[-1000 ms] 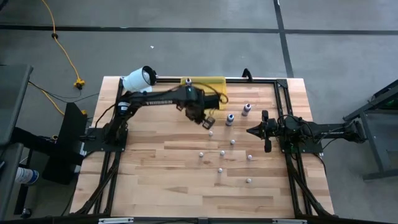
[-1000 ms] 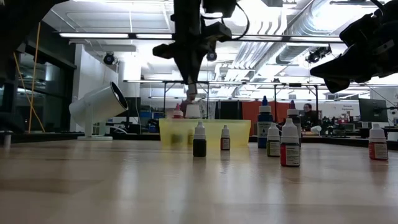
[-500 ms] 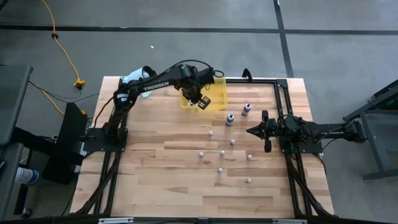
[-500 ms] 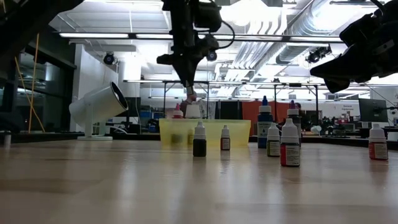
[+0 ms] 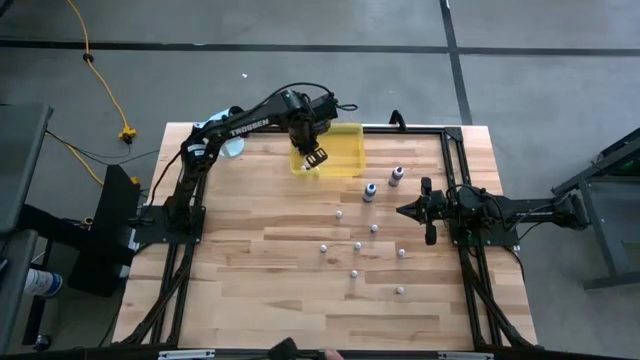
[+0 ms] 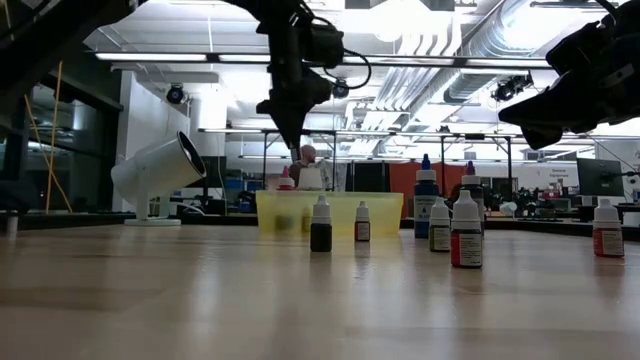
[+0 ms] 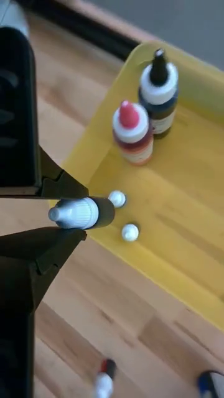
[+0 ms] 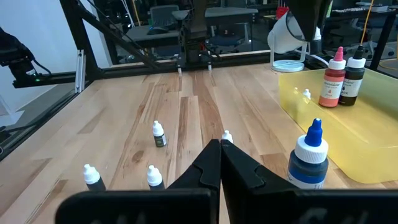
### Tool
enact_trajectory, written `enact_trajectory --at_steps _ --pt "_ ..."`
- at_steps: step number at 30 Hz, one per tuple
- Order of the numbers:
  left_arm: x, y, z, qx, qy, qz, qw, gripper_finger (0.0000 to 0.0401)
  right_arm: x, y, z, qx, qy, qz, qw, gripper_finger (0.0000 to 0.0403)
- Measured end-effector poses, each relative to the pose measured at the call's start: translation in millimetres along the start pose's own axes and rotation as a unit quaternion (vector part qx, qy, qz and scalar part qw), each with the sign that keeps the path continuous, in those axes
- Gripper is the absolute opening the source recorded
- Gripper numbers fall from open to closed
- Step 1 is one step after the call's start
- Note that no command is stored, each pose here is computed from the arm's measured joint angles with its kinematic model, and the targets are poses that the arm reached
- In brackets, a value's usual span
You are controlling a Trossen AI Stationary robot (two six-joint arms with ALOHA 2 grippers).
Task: Pick & Place food coloring
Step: Put the small black food coloring bottle into the yellow container
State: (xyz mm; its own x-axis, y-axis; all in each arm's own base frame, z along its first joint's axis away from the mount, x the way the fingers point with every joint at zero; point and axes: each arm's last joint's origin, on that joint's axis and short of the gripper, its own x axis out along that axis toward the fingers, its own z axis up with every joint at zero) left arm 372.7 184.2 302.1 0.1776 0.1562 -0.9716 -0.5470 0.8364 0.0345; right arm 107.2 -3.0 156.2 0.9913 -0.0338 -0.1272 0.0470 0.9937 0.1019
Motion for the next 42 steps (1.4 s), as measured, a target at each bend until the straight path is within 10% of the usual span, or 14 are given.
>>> enact_trajectory --at_steps 10,42 --pt "19 6 1 0.057 0.011 -0.010 0.998 0.0039 0 0 0 0.000 0.000 0.000 1.000 0.0000" --pt "76 -5 18 -0.124 0.018 0.015 0.992 0.0039 0 0 0 0.000 0.000 0.000 1.000 0.0000"
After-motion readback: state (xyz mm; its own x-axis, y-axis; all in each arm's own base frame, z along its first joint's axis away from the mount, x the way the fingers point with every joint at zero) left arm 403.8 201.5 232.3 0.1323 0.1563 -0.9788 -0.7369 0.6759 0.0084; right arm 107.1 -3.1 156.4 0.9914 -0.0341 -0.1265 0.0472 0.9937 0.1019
